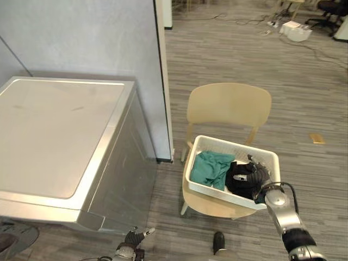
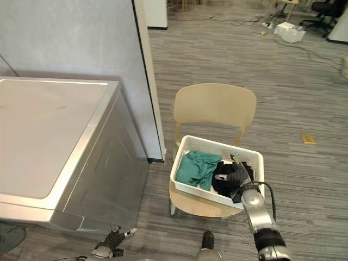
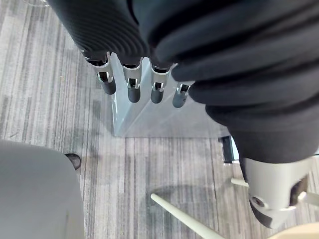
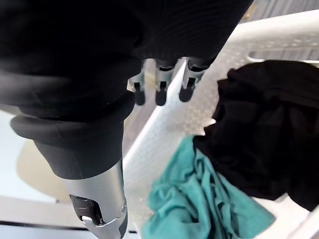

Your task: Pick up the laundry basket with both hands and put the clothes into the washing machine.

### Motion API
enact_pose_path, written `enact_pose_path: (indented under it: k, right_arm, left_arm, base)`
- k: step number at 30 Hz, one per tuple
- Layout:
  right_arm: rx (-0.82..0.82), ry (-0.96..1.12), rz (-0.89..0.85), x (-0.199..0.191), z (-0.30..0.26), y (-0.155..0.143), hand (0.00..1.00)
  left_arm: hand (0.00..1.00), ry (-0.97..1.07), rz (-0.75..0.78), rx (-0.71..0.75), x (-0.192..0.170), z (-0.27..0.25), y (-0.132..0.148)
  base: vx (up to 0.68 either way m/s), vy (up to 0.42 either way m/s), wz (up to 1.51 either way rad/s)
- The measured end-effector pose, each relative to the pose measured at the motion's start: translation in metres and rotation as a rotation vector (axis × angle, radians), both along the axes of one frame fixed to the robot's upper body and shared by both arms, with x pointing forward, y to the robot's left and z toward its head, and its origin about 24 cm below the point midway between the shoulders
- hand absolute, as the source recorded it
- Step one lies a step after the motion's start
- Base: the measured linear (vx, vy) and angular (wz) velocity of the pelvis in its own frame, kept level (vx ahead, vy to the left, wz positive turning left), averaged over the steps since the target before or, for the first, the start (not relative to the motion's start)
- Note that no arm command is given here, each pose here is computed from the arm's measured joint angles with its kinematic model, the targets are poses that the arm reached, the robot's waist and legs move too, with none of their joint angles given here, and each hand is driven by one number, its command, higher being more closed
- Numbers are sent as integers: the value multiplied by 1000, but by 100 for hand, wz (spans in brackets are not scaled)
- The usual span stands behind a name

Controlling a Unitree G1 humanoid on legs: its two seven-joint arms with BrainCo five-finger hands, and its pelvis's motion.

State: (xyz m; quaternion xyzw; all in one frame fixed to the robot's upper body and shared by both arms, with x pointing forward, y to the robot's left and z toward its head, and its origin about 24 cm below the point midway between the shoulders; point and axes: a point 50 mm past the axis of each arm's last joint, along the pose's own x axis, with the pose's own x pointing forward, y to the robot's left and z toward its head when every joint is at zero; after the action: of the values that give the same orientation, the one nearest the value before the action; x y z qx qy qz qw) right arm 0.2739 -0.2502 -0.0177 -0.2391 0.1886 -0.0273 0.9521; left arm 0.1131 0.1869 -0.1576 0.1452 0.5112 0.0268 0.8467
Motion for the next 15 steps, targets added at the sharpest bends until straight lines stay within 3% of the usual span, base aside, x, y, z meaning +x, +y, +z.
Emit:
enact_pose_path:
  k: [7,15]
  right_arm:
    - [-149,-28,15,62,45,-6,0]
    - [-219,-131,32,94,91,2,0]
  left_arm:
    - [0,-156,-45,-21,38,17,-11]
    - [0,-253,10,-48,60,29,-13]
  base:
    - [-113,-36,32]
    - [-173,-40,11]
